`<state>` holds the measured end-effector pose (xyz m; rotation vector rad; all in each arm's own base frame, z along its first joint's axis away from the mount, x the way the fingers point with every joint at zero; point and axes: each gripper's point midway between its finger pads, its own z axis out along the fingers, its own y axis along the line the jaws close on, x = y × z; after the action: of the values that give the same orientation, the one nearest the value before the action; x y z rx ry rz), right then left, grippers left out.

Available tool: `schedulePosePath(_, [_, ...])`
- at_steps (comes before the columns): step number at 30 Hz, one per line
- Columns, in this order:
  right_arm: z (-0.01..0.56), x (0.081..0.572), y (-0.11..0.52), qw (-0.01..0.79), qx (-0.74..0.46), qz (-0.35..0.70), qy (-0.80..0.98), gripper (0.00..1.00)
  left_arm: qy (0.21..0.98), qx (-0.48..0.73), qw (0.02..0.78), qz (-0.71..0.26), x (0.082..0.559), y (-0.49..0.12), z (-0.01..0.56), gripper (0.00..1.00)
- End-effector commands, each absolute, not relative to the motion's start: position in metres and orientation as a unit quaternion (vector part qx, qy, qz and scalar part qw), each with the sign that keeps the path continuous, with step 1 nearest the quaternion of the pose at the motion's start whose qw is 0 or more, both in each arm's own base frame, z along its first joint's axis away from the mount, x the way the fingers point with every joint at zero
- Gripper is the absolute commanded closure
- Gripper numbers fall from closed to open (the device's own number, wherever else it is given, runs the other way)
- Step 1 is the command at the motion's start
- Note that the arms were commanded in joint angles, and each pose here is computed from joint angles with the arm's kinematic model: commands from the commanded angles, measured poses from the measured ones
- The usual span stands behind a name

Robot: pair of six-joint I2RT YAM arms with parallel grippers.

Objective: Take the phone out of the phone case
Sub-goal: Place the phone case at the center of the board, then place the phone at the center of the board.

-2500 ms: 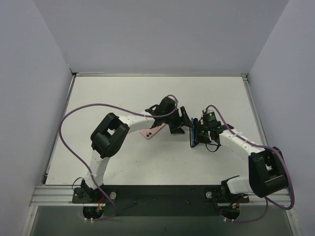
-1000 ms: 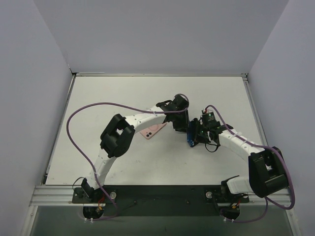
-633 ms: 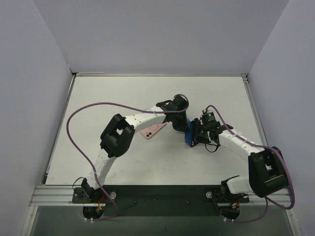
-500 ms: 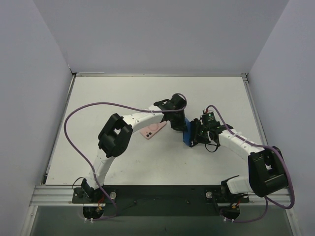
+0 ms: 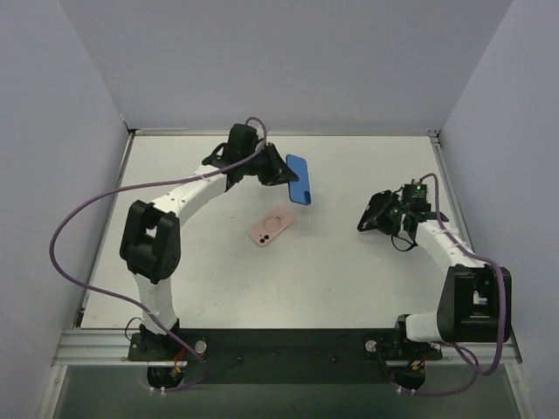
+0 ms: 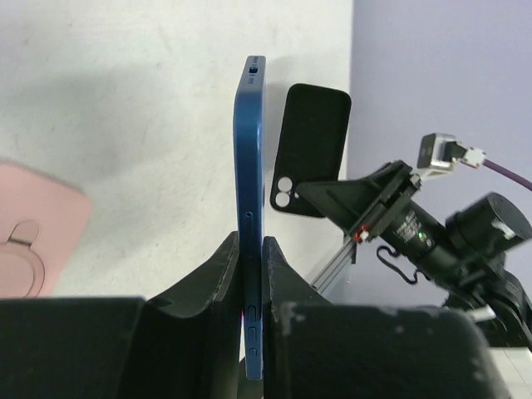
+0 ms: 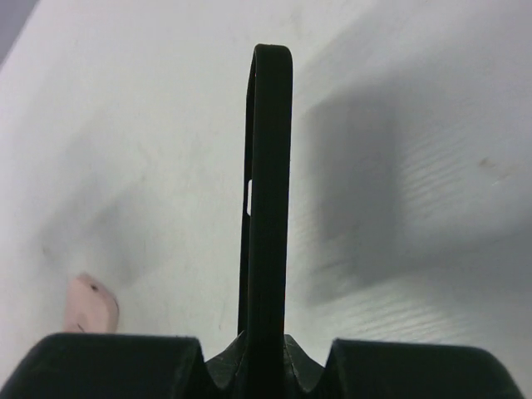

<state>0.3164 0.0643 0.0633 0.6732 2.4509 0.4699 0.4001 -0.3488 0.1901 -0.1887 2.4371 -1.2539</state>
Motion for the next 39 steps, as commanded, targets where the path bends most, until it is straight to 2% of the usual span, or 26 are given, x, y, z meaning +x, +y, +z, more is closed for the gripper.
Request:
schedulePosePath(1, [0.089,0.359,0.034,0.325,0.342,0.215,0.855,1.00,0.809,0.003,0.217,-0.546,0.402,-0.361,0.243,1.00])
schedulePosePath(3, [0.085,0.363,0.014,0.325,0.375,0.195,0.846,0.93,0.808,0.005,0.212,-0.550,0.413,-0.362,0.240,1.00])
schedulePosePath(4, [0.082,0.364,0.005,0.324,0.393,0.181,0.841,0.71,0.807,0.005,0.212,-0.551,0.417,-0.363,0.239,1.00])
schedulePosePath(7, [0.070,0.350,-0.017,0.303,0.431,0.132,0.840,0.38,0.804,0.004,0.210,-0.556,0.433,-0.367,0.233,1.00])
schedulePosePath(8, [0.069,0.346,-0.021,0.299,0.436,0.118,0.841,0.10,0.804,0.001,0.208,-0.558,0.437,-0.369,0.231,1.00])
schedulePosePath(9, [0.067,0.336,-0.025,0.289,0.443,0.099,0.843,0.00,0.802,0.000,0.209,-0.560,0.446,-0.372,0.227,1.00])
schedulePosePath(14, [0.068,0.305,-0.039,0.289,0.456,0.044,0.840,0.00,0.800,-0.006,0.208,-0.562,0.476,-0.384,0.196,1.00])
schedulePosePath(19, [0.077,0.282,-0.022,0.297,0.434,0.078,0.847,0.00,0.781,-0.010,0.218,-0.585,0.499,-0.402,0.183,1.00])
schedulePosePath(22, [0.081,0.267,-0.011,0.296,0.414,0.090,0.856,0.00,0.799,-0.021,0.186,-0.572,0.503,-0.411,0.150,1.00])
schedulePosePath(28, [0.089,0.250,0.009,0.306,0.356,0.095,0.878,0.00,0.817,-0.030,0.170,-0.550,0.510,-0.422,0.116,1.00])
schedulePosePath(29, [0.091,0.249,0.015,0.304,0.336,0.093,0.887,0.00,0.822,-0.031,0.168,-0.544,0.511,-0.422,0.108,0.97])
schedulePosePath(30, [0.091,0.248,0.018,0.297,0.322,0.087,0.894,0.00,0.822,-0.025,0.172,-0.543,0.511,-0.425,0.112,0.88])
schedulePosePath(31, [0.091,0.247,0.014,0.294,0.311,0.071,0.901,0.00,0.831,-0.028,0.161,-0.531,0.508,-0.424,0.105,0.72])
schedulePosePath(32, [0.100,0.250,0.019,0.294,0.296,0.072,0.906,0.00,0.837,-0.022,0.167,-0.521,0.508,-0.424,0.102,0.63])
schedulePosePath(33, [0.098,0.251,0.024,0.284,0.283,0.069,0.914,0.00,0.840,-0.021,0.169,-0.516,0.508,-0.423,0.102,0.59])
schedulePosePath(35, [0.106,0.256,0.028,0.287,0.268,0.067,0.917,0.00,0.848,-0.017,0.169,-0.502,0.504,-0.422,0.100,0.35])
schedulePosePath(36, [0.106,0.258,0.033,0.283,0.261,0.067,0.920,0.00,0.852,-0.017,0.170,-0.495,0.504,-0.420,0.099,0.30])
schedulePosePath(38, [0.109,0.262,0.039,0.285,0.256,0.072,0.921,0.00,0.861,-0.007,0.172,-0.478,0.499,-0.416,0.098,0.08])
schedulePosePath(39, [0.110,0.265,0.042,0.286,0.252,0.074,0.922,0.00,0.868,-0.006,0.166,-0.467,0.494,-0.413,0.096,0.08])
